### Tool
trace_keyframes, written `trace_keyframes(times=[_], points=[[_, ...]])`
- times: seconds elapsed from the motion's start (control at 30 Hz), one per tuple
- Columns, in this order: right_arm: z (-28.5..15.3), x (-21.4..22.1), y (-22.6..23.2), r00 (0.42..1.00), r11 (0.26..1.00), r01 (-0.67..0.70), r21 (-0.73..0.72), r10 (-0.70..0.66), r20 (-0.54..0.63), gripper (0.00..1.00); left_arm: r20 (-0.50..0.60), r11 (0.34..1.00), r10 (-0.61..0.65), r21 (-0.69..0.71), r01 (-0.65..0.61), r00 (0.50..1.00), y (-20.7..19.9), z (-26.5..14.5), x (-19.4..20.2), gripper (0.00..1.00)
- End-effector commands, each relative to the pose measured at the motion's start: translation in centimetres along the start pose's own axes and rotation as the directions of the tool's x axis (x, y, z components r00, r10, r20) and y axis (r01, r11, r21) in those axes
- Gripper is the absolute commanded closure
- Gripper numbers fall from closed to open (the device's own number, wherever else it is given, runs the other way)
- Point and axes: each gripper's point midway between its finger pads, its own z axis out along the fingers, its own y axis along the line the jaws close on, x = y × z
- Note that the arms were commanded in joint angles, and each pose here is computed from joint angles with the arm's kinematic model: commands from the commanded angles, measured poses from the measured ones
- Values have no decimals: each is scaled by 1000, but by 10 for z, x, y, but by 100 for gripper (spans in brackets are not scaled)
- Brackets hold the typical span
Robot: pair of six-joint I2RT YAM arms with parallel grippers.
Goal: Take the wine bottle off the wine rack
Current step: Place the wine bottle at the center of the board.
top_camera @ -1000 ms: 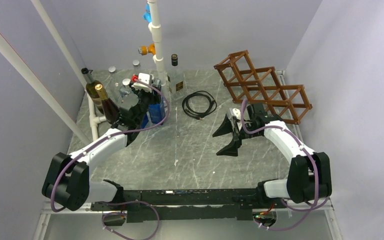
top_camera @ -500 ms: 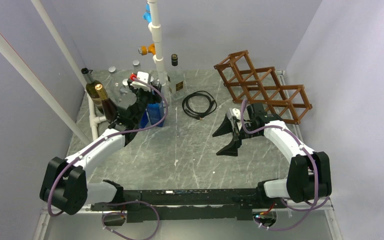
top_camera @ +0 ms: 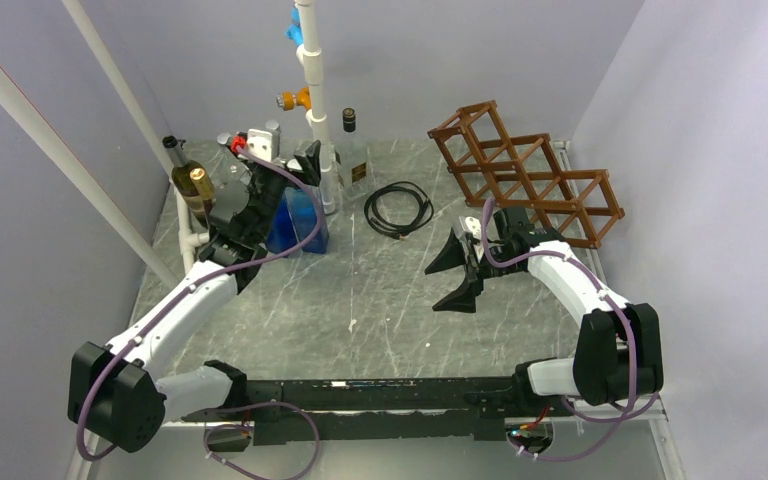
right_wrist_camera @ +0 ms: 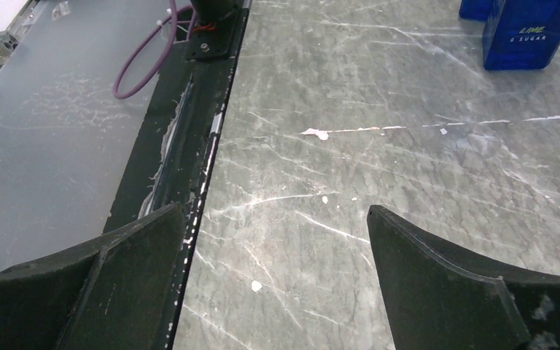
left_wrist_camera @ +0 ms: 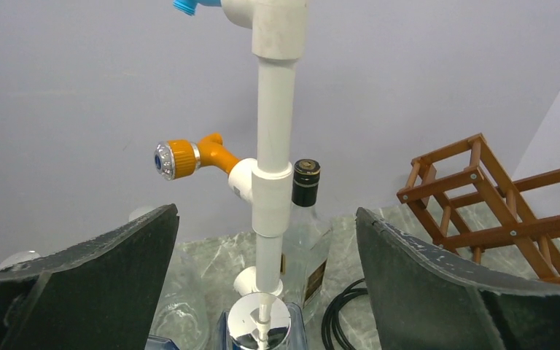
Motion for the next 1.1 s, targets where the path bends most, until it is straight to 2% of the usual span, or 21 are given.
trace_keyframes(times=[0.0,0.23,0.47,0.7,0.8,0.93,1.07], points=[[-2,-14,-5,997,997,76,0,-76,20,1,60,1000,-19,26,17,998,-4,-2,-36,1],[-2,-15,-4,996,996,88,3,-88,12,1,9,993,-49,112,47,999,-19,-9,-50,1],[-6,-16,-4,993,993,120,19,-120,-13,1,-179,944,-116,287,165,977,-57,-22,-50,1],[-23,-20,-8,980,976,192,98,-186,-67,1,-349,865,-89,437,246,933,-87,-56,-27,0],[-42,-29,-13,975,957,218,193,-206,-81,0,-400,840,-67,471,268,914,-93,-71,-14,0],[-78,-47,-29,982,901,187,391,-167,-85,0,-428,814,-45,509,282,903,-98,-89,4,0],[-114,-61,-44,989,772,150,617,-109,-104,0,-436,786,-40,541,297,899,-103,-105,18,1]])
